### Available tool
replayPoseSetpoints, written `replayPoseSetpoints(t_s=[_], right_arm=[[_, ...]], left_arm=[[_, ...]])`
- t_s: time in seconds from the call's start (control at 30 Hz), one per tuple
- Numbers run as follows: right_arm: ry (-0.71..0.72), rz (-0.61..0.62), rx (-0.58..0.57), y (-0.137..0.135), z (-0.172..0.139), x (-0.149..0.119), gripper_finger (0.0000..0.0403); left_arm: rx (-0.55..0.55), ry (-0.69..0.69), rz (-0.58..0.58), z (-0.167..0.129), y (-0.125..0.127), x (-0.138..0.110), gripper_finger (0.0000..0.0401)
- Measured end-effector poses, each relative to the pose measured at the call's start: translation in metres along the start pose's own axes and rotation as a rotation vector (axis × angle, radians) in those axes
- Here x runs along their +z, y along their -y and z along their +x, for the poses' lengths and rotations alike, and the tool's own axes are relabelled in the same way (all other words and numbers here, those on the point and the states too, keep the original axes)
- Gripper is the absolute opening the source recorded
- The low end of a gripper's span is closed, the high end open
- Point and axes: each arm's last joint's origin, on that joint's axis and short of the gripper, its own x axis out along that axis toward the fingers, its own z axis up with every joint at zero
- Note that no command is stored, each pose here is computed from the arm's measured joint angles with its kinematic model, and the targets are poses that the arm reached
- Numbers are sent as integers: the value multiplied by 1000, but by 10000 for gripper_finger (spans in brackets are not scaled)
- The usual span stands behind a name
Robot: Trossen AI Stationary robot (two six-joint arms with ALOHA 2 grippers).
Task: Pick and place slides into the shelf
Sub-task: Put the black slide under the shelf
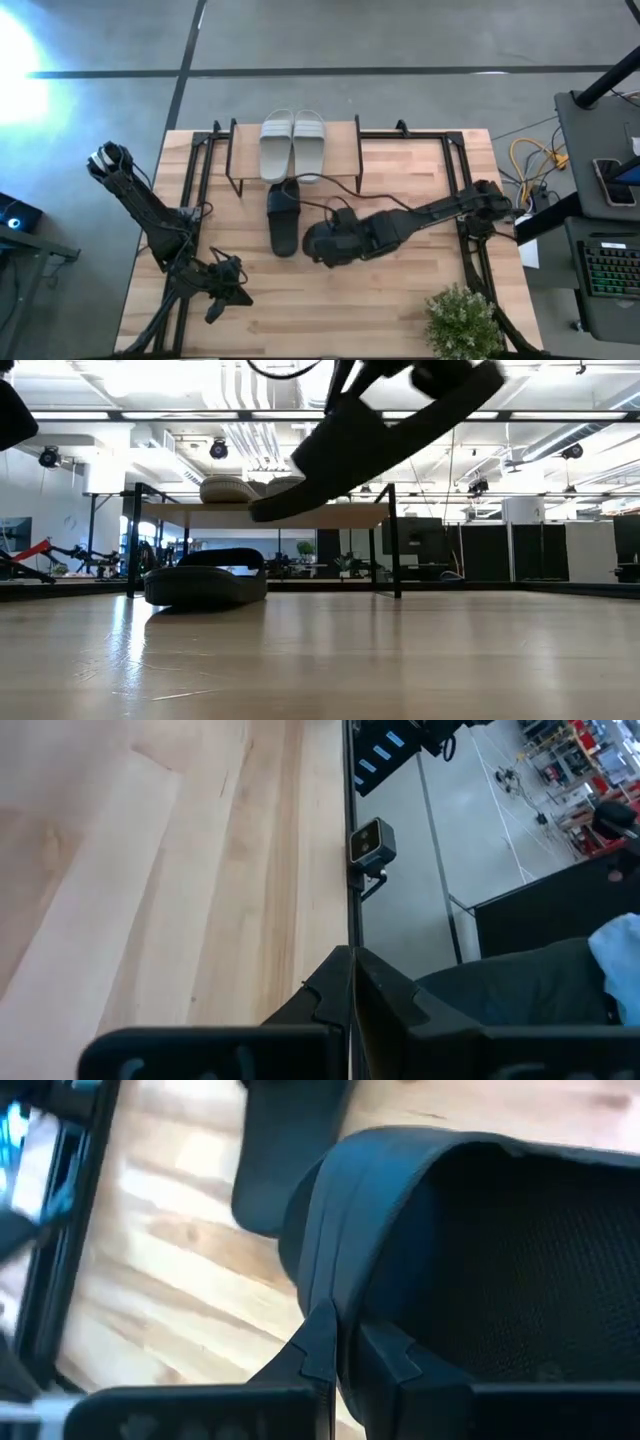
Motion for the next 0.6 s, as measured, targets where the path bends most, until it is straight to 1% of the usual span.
replayPoseSetpoints(t_s=[0.17,0.3,0.4,0.5,0.6], right_arm=[[105,162,-47,13,11,-15,13],[177,344,-110,33,32,-24,13],[199,449,-131,46,46,-29,13],[209,478,-79,47,56,-32,19],[202,449,-3,41,59,-33,44]], left_arm=[[20,36,-1,0,-1,1,0],[29,52,-1,0,-1,2,0],[38,70,-2,0,-1,2,0],[52,117,-6,-1,2,6,0],[62,144,7,-2,4,8,0]])
